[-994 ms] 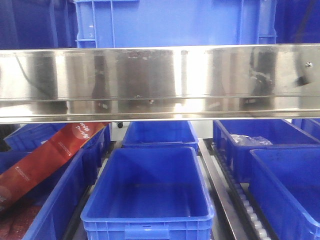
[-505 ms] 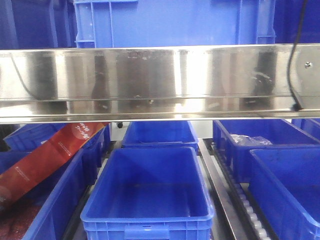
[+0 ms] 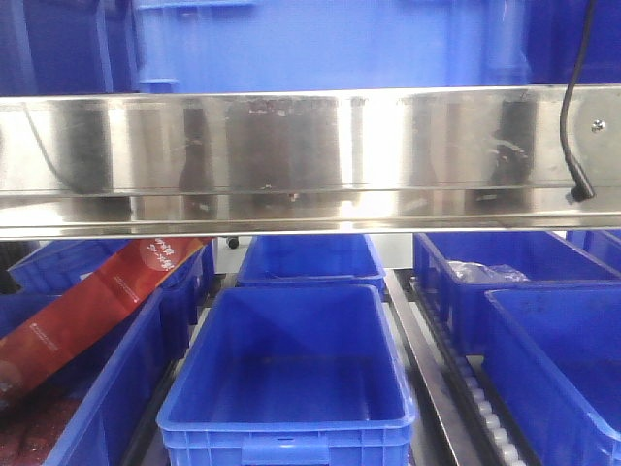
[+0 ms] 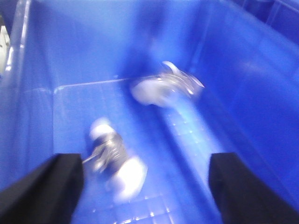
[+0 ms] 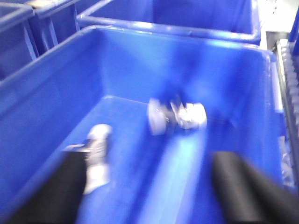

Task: Place valve from conveyor to right shelf box
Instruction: 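Raise both open grippers up out of the blue bin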

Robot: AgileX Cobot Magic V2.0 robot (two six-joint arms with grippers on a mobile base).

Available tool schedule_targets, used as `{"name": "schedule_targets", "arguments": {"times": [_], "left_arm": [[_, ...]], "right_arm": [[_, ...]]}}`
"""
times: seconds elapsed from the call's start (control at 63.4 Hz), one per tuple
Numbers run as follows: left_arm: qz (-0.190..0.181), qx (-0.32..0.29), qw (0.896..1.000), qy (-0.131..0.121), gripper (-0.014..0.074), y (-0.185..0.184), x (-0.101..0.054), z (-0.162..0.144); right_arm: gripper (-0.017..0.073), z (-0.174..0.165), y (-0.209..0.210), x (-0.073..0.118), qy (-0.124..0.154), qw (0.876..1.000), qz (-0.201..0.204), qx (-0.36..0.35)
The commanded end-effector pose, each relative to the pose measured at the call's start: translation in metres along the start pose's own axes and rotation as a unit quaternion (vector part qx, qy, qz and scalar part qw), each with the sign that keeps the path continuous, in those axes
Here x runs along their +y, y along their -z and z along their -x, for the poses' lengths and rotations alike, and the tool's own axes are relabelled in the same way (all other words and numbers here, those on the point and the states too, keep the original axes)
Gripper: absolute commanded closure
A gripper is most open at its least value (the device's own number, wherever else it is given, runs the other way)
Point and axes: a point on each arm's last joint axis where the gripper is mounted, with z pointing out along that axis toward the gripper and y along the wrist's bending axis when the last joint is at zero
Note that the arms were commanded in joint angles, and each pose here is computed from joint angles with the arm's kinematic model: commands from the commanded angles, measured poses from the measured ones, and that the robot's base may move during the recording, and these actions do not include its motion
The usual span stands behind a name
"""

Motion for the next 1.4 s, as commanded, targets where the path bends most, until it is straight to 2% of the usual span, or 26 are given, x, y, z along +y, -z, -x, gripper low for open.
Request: {"name": "schedule_targets", "arguments": {"times": [0.0, 0.126, 0.284, 0.473, 0.631, 0.773, 0.852, 0.978, 1.088, 1.293, 1.388], "left_arm": [[0.000, -0.032, 0.999, -0.012, 0.0390, 0.016, -0.003, 0.012], [-0.003, -0.047, 0.999, -0.012, 0.0696, 0.017, -0.003, 0.016], [-0.008, -0.072, 0.997, -0.012, 0.0704, 0.027, -0.003, 0.023], [-0.008, -0.067, 0.998, -0.003, 0.0704, 0.072, -0.002, 0.035], [-0.016, -0.112, 0.993, -0.018, 0.0704, 0.104, 0.000, 0.034], [-0.019, -0.125, 0.992, -0.028, 0.0704, 0.120, 0.004, 0.011], [-0.027, -0.159, 0.986, -0.034, 0.0704, 0.136, 0.006, -0.001], [-0.034, -0.178, 0.982, -0.046, 0.0704, 0.151, 0.011, -0.034], [-0.037, -0.184, 0.980, -0.062, 0.0704, 0.166, 0.017, -0.068], [-0.041, -0.173, 0.982, -0.062, 0.0704, 0.198, 0.029, -0.133], [-0.046, -0.179, 0.982, -0.046, 0.0704, 0.217, 0.034, -0.158]], "right_arm": [[0.0415, 0.010, 0.013, 0.001, 0.002, 1.000, 0.001, -0.024], [0.0717, 0.010, 0.015, 0.001, 0.002, 1.000, 0.001, -0.023], [0.0722, 0.011, 0.024, 0.003, -0.001, 1.000, 0.006, -0.013], [0.0722, 0.012, 0.048, 0.006, 0.000, 1.000, 0.009, 0.010], [0.0722, 0.005, 0.076, 0.005, -0.003, 0.998, 0.004, -0.060], [0.0722, -0.023, 0.102, 0.003, -0.006, 0.995, -0.003, -0.100], [0.0722, -0.049, 0.113, 0.000, -0.001, 0.992, -0.011, -0.123], [0.0722, -0.089, 0.138, -0.003, -0.003, 0.986, -0.018, -0.168], [0.0722, -0.130, 0.158, -0.005, -0.004, 0.984, -0.022, -0.176], [0.0722, -0.187, 0.204, -0.006, 0.000, 0.982, -0.022, -0.188], [0.0722, -0.208, 0.223, -0.006, 0.001, 0.979, -0.020, -0.203]]}}
